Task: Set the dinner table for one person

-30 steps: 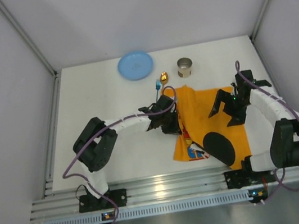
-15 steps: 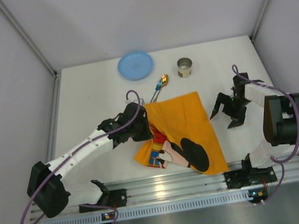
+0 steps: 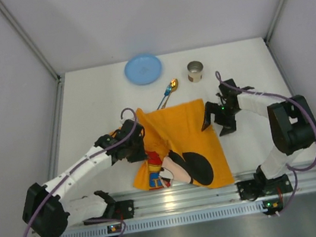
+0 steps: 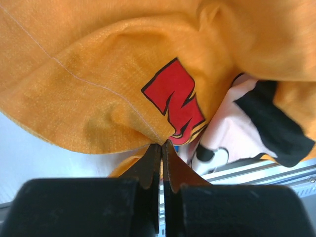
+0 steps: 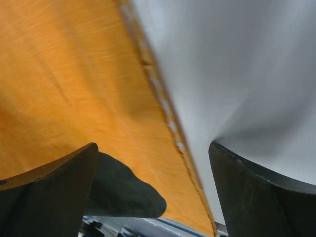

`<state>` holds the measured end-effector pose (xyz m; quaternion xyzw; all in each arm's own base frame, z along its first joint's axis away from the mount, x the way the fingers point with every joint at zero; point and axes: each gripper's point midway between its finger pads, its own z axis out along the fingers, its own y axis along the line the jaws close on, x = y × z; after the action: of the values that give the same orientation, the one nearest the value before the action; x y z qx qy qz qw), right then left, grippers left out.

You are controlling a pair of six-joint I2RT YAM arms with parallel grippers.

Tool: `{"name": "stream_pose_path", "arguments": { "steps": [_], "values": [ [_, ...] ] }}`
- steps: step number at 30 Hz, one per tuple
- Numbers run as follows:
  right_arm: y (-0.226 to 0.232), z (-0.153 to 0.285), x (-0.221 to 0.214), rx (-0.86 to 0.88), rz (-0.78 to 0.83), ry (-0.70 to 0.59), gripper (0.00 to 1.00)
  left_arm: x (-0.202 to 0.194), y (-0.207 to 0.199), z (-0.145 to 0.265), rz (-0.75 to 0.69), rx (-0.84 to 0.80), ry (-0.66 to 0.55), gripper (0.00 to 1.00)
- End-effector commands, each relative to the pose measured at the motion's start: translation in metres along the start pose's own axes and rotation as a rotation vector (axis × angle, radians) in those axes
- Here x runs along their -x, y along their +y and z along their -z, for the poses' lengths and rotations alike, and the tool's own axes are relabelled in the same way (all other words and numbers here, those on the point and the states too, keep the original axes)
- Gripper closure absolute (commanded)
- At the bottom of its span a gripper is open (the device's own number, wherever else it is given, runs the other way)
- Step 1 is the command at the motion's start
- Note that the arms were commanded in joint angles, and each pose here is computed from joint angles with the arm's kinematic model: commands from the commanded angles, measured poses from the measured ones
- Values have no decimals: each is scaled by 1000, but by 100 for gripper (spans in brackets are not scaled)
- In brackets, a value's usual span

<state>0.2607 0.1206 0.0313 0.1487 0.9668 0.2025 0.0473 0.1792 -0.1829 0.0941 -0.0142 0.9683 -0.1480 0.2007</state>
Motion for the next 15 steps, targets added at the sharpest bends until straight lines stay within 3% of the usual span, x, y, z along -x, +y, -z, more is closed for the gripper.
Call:
{"name": "stream_pose_path", "arguments": {
  "steps": [1,3,6,7,9,10,11,12,15],
  "values": [
    [34,-27,-9,54,89,11,8,-6,-13,-12,27,-53,48,100],
    [34,-38,-17,61,60,38,16,-4,-17,-14,27,-56,53,100],
    [28,-48,-21,46,58,58,39,3,-19,-15,19,-50,42,100],
    [28,-49,-20,40,65,57,54,5,-19,-15,19,-48,36,100],
    [23,-49,-18,14,87,60,70,8,-16,-13,20,-34,38,100],
    [20,-48,-14,3,90,56,86,10,-13,-12,21,-28,34,100],
    [17,-45,-11,-17,90,54,94,10,-9,-11,26,-18,38,100],
    [14,-43,-7,-28,94,48,100,12,-1,-8,36,0,39,100],
    [-6,-30,9,-81,53,9,100,18,33,1,86,81,20,100]
  ]
}}
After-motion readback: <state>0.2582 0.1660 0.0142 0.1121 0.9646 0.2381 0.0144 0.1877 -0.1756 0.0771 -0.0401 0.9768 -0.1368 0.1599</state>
